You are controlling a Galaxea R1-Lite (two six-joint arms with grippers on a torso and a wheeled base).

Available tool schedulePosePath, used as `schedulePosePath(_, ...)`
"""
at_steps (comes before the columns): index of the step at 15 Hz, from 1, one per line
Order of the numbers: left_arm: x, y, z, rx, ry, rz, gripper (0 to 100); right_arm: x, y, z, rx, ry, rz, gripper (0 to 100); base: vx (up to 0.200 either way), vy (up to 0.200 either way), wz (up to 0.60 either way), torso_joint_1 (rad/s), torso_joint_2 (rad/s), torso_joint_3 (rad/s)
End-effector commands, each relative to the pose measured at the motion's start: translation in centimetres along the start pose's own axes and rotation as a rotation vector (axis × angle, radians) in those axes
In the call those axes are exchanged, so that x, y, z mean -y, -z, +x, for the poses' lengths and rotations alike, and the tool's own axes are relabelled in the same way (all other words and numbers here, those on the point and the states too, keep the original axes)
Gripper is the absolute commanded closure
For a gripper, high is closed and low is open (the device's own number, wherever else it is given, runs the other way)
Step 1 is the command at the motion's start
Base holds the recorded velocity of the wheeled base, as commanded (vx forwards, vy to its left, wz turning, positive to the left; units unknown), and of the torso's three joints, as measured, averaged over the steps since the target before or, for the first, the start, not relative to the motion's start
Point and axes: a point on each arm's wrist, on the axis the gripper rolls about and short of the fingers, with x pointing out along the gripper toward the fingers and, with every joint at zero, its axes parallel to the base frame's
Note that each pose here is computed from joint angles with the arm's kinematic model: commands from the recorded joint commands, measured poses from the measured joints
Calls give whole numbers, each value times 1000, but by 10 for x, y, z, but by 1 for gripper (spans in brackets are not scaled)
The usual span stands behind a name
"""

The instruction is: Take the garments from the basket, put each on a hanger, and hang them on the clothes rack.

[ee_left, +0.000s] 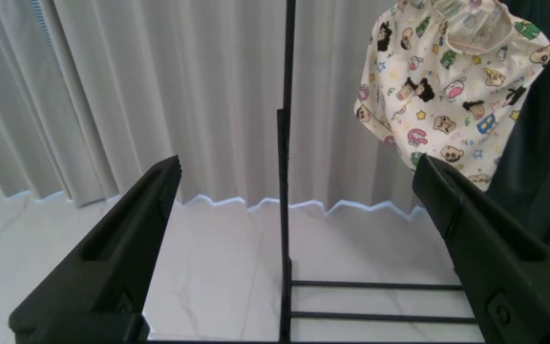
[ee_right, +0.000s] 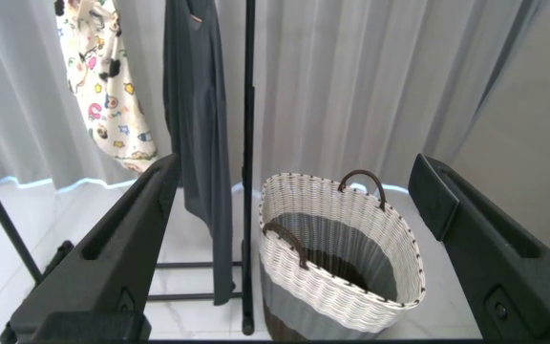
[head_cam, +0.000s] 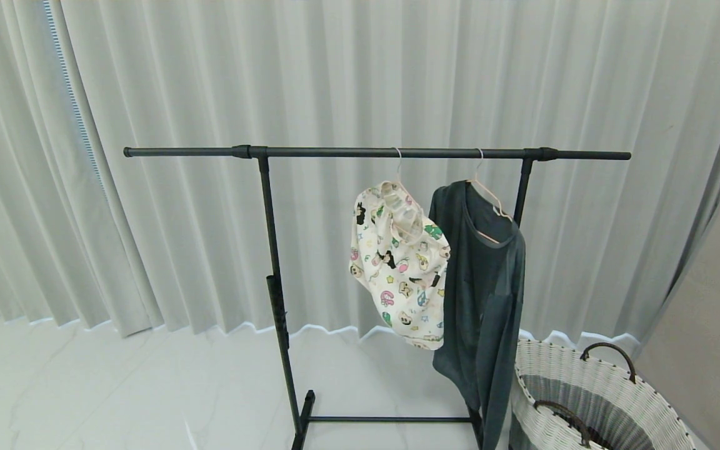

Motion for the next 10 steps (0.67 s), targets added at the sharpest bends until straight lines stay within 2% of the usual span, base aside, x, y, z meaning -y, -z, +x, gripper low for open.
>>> schedulePosePath(1,0,0,0,2,0,1,0,0,0,0,2,-1,0,0,0,0,0,0,0,0)
schedulePosePath(10,0,0,0,2,0,-1,0,0,0,0,2,-1,0,0,0,0,0,0,0,0)
